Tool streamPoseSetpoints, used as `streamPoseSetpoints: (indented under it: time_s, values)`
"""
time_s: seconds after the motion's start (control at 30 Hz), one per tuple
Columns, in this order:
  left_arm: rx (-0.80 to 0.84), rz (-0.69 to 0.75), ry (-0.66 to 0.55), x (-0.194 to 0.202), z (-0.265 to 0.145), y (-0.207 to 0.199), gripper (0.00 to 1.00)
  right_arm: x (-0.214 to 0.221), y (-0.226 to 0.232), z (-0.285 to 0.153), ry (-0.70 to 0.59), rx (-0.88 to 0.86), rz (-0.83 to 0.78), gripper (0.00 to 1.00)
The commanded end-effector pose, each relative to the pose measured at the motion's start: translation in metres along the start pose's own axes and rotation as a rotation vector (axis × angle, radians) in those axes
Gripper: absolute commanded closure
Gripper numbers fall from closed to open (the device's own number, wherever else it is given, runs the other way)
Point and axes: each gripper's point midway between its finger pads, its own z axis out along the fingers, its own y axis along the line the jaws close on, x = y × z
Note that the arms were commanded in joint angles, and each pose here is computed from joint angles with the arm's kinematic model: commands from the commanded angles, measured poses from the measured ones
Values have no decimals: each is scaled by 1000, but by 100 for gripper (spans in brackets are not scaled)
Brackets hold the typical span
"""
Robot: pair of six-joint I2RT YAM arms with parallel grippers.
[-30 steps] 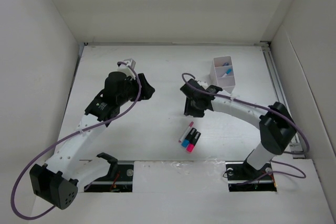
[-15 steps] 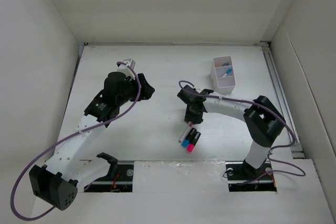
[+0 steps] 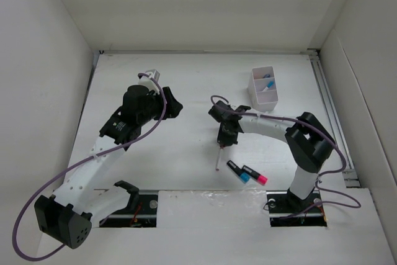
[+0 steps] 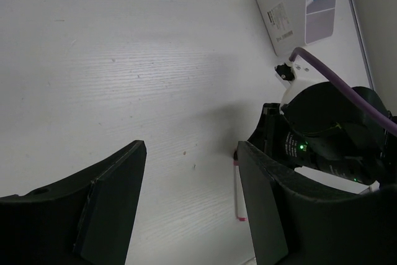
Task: Sort the stationery into containers
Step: Pick up the pen from the center of the board, then place the pen in the storage box.
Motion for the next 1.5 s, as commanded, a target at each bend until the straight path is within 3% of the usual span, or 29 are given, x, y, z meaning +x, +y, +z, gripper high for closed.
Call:
streamPoseSetpoints:
  time_s: [0.0,0.17,0.27,0.47,0.6,0.77,0.93,1.47]
  values:
    - [18,8,-15,-3,-3,-3,42,-36,45,-21,-80,-148,58,100]
    - [27,8,-10,-2,0,-5,42,-133,65,-67,-247,-257,167,100]
    - [27,17,-10,-4,1,-5,42,-204,41,-98,-378,-246,271,100]
    - [40,19,-13,-5,1,-8,42,-323,-73,-140,-665,-67,529,100]
    - [44,18,-1,-1,2,-7,42,-358,-137,-154,-774,74,641,100]
    - [44,18,-1,-1,4,-7,42,-376,-180,-159,-836,205,684,100]
    - [39,17,7,-2,8,-7,42,-380,-193,-153,-857,295,678,100]
    - [44,18,-1,-4,8,-8,42,-356,-165,-118,-830,374,609,98]
